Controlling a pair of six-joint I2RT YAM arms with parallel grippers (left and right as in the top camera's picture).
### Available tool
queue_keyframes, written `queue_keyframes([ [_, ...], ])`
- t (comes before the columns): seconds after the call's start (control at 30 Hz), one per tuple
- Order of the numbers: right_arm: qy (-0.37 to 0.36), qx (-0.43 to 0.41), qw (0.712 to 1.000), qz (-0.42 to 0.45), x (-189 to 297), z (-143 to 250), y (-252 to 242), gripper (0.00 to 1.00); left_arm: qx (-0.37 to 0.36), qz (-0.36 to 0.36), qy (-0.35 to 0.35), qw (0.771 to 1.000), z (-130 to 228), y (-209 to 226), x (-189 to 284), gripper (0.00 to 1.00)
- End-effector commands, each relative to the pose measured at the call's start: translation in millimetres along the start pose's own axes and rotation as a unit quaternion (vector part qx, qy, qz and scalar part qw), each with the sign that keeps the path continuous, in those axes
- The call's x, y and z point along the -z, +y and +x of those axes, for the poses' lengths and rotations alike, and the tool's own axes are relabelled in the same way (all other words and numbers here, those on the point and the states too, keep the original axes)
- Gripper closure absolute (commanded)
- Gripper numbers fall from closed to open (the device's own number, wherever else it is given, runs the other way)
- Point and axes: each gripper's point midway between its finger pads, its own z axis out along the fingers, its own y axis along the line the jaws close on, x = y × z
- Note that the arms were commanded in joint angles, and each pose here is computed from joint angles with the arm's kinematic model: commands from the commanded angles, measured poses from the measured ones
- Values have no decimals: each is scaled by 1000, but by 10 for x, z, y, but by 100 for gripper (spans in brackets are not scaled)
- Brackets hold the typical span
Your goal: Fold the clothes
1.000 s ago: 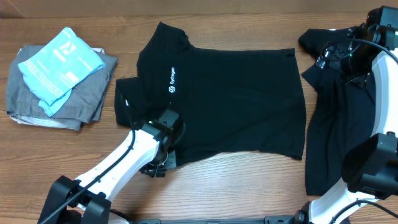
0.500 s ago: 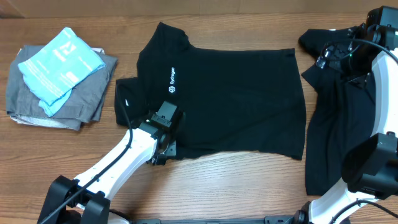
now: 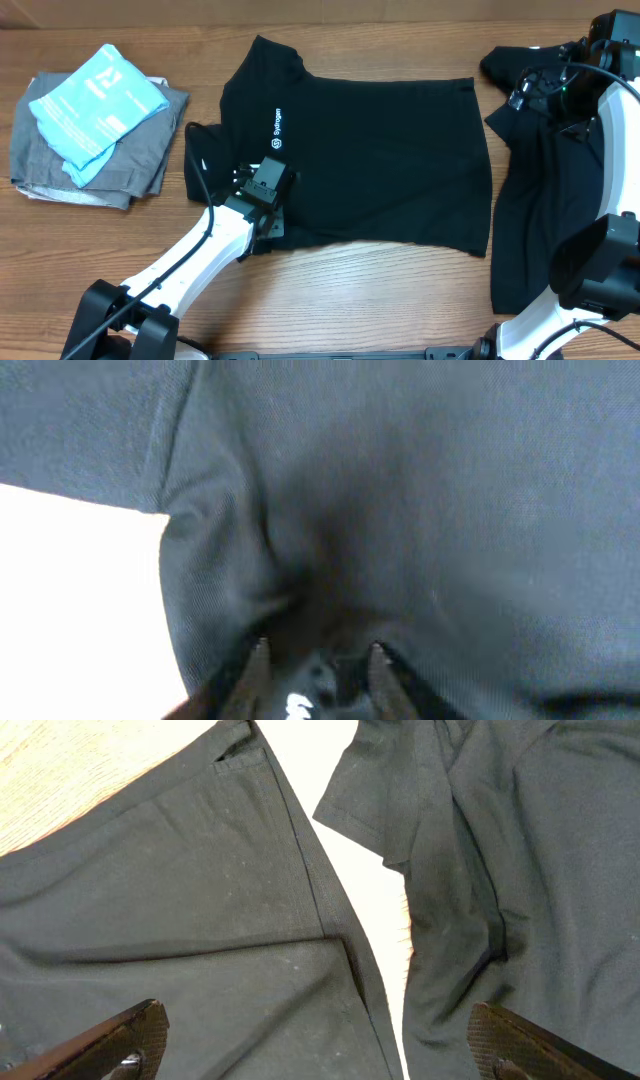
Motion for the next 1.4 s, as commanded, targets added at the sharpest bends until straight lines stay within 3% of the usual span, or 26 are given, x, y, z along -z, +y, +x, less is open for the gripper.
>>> queue_keyframes([
  [0.0, -15, -1, 1000, 1, 87, -51, 2, 0, 12, -15, -14, 1000, -131, 89, 11, 48],
  [0.07, -15, -1, 1000, 1, 87, -51, 2, 0, 13, -11, -8, 1000, -124, 104, 10, 37],
  [0.33, -15, -1, 1000, 1, 87, -51, 2, 0, -15, -6, 35, 999, -164, 131, 318, 30],
  [0.53, -15, -1, 1000, 1, 87, -51, 2, 0, -20, 47, 108, 993, 78, -41, 547, 34],
  [0.8, -15, -1, 1000, 1, 87, -51, 2, 0, -8, 38, 170, 985, 606, -82, 330, 54],
  [0.97, -15, -1, 1000, 1, 87, -51, 2, 0, -11, 39, 177, 983, 786, -121, 205, 54],
  [1.37, -15, -1, 1000, 1, 87, -51, 2, 0, -10, 26, 129, 991, 596, -112, 133, 51],
])
